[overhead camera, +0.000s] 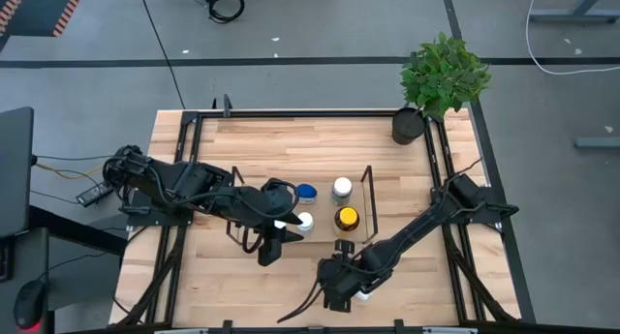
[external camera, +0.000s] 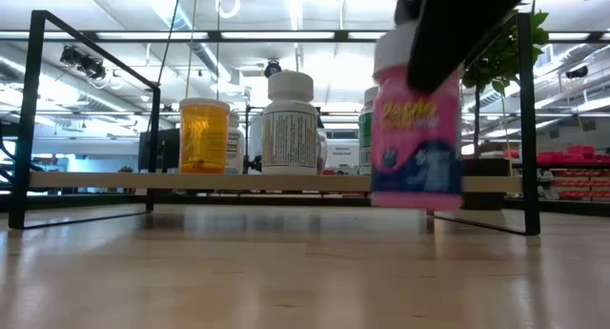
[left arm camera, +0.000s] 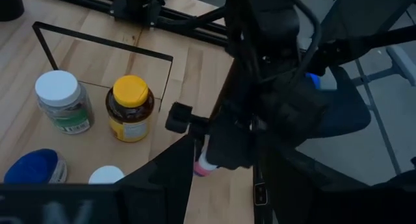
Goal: Pick and place medicine bottles onto shelf by color
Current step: Put the pink medicine bottle on the shelf
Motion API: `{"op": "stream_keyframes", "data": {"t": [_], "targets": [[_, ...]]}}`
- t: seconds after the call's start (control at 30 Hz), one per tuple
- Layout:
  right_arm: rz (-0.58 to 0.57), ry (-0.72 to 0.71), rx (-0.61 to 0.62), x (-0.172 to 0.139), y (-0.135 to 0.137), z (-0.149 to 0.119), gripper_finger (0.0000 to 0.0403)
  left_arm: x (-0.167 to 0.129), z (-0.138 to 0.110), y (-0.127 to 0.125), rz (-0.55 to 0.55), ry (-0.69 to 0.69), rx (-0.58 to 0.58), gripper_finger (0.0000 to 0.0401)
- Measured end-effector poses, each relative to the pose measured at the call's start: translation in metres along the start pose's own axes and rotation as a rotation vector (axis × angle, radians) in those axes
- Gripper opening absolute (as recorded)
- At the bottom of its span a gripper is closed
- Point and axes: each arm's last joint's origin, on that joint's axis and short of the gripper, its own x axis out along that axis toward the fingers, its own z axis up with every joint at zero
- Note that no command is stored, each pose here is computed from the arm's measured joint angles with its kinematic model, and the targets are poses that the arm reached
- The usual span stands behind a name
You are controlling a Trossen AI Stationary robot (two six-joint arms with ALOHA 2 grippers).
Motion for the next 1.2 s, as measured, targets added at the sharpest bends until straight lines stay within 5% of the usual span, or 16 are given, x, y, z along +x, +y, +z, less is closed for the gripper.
{"op": "stream_keyframes", "data": {"t": [0.7, 1.2], "targets": [[-0.012, -0.017, 0.051, 0.005, -0.008, 0.008, 0.0255, 0.000, -0.002, 0.001, 0.012, 0.022, 0.005, 0.0172], [0.023, -0.018, 0.213, -0.081, 0.001, -0.017, 0.0284, 0.005, -0.020, -0.012, 0.011, 0.113, 0.103, 0.0182]]}}
